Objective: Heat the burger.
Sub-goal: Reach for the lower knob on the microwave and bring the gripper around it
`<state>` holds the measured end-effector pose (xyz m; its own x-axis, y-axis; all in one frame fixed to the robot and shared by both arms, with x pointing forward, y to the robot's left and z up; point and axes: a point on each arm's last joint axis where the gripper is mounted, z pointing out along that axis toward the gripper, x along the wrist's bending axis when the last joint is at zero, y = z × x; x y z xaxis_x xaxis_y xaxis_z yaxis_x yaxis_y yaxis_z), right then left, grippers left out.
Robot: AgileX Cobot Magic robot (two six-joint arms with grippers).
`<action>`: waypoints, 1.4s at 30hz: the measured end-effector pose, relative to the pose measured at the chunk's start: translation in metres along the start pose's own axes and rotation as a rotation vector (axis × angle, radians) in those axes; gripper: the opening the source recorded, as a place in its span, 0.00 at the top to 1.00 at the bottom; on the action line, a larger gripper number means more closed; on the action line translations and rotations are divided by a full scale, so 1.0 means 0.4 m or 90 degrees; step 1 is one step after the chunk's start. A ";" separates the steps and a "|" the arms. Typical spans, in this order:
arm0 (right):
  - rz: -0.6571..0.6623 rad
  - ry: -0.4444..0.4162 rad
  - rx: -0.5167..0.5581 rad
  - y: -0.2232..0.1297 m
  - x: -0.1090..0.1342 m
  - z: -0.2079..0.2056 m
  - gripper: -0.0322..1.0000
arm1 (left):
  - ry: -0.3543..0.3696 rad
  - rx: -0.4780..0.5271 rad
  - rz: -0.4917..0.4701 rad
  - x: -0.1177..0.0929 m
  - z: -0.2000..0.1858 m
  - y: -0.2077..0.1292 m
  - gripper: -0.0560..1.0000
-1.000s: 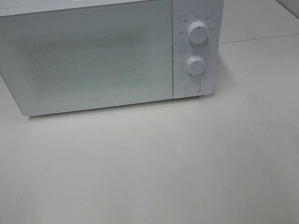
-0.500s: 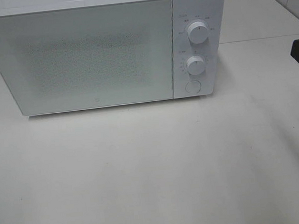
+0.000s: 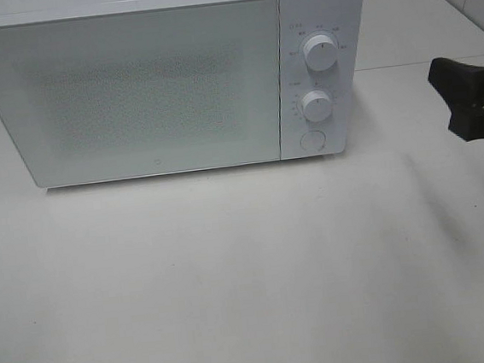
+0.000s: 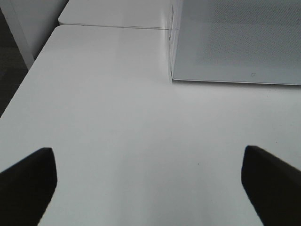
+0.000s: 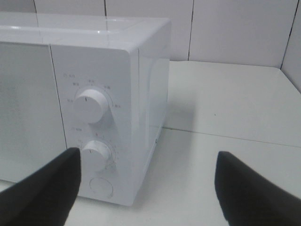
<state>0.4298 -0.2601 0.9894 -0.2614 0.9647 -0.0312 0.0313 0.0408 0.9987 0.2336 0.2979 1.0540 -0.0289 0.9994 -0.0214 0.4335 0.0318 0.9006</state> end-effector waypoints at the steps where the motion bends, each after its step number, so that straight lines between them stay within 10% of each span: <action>1: -0.008 -0.002 0.011 -0.011 -0.001 0.008 0.24 | 0.000 0.000 0.000 0.000 0.000 0.000 0.01; 11: -0.016 -0.047 0.045 -0.084 -0.007 0.055 0.24 | 0.000 0.000 0.000 0.000 0.000 0.000 0.01; 42: -0.015 -0.120 0.042 -0.147 0.229 0.218 0.24 | 0.000 0.000 0.000 0.000 0.000 0.000 0.01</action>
<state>0.4883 -0.1516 0.9243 -0.0773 0.9947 -0.0676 0.0925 0.0747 0.9929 0.2336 0.2979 1.0540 -0.0289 0.9994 -0.0214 0.4335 0.0318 0.9006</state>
